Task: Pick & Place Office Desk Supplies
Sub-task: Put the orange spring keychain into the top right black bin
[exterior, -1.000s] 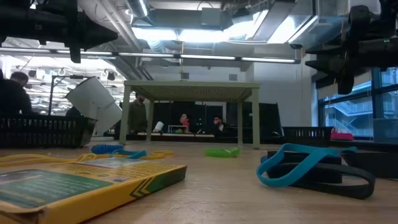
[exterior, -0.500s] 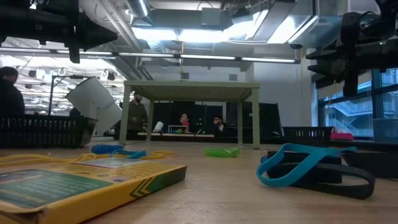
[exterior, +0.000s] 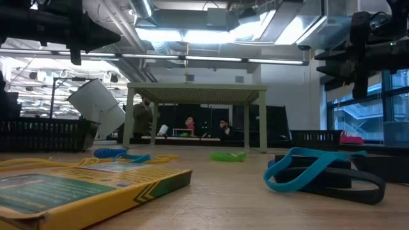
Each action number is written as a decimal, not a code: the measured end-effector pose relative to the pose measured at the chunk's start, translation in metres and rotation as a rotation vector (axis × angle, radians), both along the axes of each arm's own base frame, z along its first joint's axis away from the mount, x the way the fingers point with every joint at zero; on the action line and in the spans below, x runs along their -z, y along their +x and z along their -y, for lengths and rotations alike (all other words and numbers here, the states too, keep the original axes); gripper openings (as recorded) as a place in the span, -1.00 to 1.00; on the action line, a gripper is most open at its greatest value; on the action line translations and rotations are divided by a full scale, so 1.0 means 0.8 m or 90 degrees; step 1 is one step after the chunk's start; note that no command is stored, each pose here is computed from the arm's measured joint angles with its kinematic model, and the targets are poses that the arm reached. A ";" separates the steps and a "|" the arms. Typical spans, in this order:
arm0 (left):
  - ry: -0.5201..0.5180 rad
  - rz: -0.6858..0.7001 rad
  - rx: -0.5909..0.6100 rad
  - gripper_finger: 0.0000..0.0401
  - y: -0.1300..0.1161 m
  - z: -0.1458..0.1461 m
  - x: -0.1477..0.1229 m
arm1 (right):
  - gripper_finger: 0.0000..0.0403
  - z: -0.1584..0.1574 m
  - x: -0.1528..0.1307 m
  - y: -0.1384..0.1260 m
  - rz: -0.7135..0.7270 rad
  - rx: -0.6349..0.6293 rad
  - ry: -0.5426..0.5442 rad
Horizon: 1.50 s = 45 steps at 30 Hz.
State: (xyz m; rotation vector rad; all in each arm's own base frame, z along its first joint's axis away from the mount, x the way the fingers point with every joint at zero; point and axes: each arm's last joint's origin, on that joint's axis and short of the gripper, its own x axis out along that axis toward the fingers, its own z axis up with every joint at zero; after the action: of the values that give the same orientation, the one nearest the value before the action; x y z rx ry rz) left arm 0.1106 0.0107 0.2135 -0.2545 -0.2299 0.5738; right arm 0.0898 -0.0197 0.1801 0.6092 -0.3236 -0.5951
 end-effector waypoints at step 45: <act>-0.024 -0.006 0.141 -0.09 0.055 0.010 0.017 | -0.24 0.000 -0.057 0.002 -0.127 0.036 -0.178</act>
State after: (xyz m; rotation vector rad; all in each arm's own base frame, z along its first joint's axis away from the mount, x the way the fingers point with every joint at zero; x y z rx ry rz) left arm 0.1549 0.0026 0.1997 -0.3097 -0.1782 0.3601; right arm 0.0913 -0.0201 0.2259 0.2695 -0.2313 -0.6458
